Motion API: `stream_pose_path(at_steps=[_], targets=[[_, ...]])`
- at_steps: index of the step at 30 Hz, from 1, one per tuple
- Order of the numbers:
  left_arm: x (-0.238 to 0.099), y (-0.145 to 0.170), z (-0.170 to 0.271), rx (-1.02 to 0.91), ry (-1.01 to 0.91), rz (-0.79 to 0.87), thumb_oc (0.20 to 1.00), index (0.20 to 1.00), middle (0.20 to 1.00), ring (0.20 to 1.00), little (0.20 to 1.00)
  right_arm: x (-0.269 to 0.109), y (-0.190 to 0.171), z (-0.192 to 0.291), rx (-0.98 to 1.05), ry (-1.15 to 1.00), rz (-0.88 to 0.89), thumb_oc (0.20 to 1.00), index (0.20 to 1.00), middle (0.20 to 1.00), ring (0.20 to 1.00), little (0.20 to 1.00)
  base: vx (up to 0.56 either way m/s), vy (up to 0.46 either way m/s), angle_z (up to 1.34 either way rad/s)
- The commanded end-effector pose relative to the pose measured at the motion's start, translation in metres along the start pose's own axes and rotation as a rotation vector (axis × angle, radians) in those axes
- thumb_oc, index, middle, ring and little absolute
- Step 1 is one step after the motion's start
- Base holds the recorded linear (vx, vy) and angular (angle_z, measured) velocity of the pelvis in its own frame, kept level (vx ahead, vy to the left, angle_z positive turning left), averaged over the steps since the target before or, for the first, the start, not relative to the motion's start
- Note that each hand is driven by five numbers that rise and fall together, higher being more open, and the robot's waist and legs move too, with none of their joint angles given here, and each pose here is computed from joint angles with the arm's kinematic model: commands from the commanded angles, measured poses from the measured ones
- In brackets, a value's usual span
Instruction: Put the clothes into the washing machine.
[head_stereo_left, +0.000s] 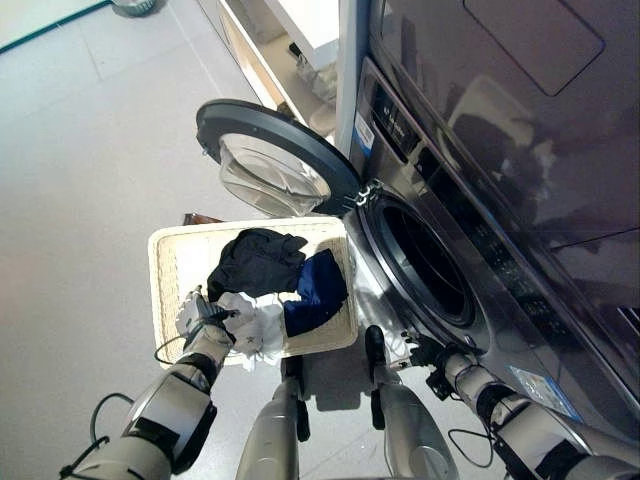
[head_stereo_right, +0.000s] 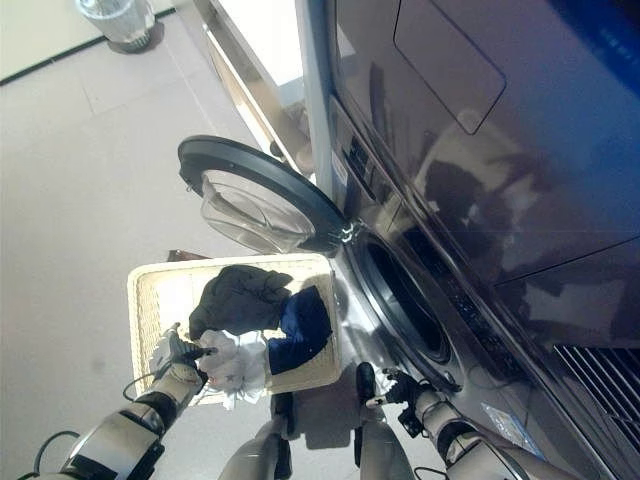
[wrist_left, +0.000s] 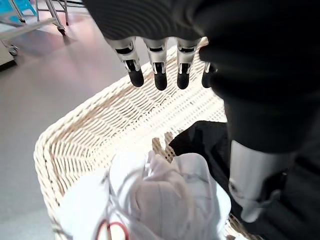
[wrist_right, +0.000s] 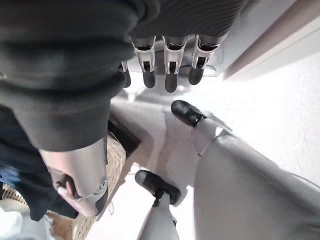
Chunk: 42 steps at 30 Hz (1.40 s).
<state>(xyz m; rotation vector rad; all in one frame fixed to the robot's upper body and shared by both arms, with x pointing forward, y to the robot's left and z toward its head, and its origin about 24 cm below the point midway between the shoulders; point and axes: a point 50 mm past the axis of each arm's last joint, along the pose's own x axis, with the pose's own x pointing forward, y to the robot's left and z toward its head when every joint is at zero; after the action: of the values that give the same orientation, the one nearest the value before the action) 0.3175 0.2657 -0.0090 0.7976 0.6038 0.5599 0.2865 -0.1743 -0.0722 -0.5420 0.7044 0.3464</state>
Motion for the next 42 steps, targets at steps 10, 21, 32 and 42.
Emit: stream_pose_path(at_steps=[10, 21, 32, 42], targets=[[0.008, 0.019, -0.004, -0.095, 0.220, 0.031, 1.000, 1.000, 1.000, 1.000, 1.000, 0.003, 0.002, 0.027, -0.009, -0.089, -0.003, 1.000, 1.000, 1.000, 1.000, 1.000, -0.04, 0.025, -0.03], [0.006, 0.009, 0.001, -0.300, 0.321, -0.159, 1.000, 1.000, 1.000, 1.000, 1.000, 0.001, -0.009, 0.045, 0.011, -0.162, -0.029, 1.000, 1.000, 1.000, 1.000, 1.000, -0.02, -0.014, 0.00], [0.009, 0.016, 0.030, -0.318, 0.192, -0.138, 1.000, 1.000, 1.000, 1.000, 1.000, -0.001, -0.012, 0.061, 0.055, -0.241, -0.018, 1.000, 1.000, 1.000, 1.000, 1.000, -0.03, -0.050, 0.01], [0.008, 0.027, 0.075, -0.330, -0.076, -0.116, 0.200, 0.200, 0.200, 0.200, 0.200, -0.007, -0.010, 0.086, 0.094, -0.384, -0.006, 1.000, 1.000, 1.000, 1.000, 1.000, -0.02, -0.044, 0.00]])
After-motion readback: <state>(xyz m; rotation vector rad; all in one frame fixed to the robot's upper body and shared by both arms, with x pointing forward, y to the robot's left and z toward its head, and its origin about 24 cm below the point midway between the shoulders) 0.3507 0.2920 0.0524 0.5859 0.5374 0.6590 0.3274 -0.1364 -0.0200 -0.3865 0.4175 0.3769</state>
